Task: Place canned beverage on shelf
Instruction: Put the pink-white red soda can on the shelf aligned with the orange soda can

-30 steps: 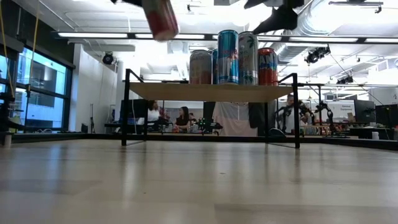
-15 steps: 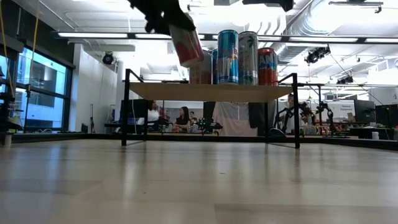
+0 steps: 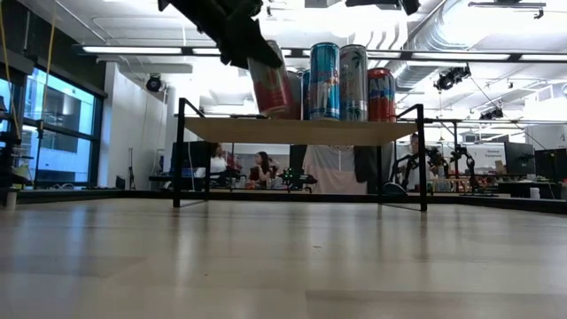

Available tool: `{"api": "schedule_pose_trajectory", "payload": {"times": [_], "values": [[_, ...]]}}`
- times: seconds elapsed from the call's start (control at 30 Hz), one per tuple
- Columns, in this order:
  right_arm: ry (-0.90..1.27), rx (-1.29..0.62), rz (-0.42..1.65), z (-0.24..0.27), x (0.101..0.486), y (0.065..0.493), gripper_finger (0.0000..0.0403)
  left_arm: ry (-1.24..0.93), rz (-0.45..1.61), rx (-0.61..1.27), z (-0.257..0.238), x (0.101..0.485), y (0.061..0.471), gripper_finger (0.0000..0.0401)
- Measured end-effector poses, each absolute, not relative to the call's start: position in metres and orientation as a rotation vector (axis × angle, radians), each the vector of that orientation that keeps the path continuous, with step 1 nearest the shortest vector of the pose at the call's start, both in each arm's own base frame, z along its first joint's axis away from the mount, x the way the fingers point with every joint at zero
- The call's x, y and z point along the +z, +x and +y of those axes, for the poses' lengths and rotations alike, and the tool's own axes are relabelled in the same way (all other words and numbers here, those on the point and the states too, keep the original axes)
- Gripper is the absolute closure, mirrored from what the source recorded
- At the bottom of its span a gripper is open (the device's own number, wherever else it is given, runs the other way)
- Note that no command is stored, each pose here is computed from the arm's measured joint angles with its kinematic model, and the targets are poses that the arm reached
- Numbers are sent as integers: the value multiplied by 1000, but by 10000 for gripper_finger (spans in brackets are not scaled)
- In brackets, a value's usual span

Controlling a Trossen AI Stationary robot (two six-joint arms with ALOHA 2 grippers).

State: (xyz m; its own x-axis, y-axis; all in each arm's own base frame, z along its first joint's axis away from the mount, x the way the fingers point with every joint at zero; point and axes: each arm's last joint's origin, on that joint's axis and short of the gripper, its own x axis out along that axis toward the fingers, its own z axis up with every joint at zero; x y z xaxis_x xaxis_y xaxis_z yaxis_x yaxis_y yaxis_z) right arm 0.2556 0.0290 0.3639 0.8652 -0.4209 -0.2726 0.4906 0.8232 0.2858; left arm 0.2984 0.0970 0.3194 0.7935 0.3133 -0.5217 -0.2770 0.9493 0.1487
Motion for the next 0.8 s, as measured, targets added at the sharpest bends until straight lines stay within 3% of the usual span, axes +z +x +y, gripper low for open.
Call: {"api": "schedule_pose_trajectory", "payload": {"times": [0.33, 0.8], "values": [[357, -488, 202, 29, 364, 256, 137, 64, 583, 390, 99, 319, 297, 119], [357, -489, 202, 29, 364, 256, 137, 133, 535, 375, 99, 324, 300, 108]]}}
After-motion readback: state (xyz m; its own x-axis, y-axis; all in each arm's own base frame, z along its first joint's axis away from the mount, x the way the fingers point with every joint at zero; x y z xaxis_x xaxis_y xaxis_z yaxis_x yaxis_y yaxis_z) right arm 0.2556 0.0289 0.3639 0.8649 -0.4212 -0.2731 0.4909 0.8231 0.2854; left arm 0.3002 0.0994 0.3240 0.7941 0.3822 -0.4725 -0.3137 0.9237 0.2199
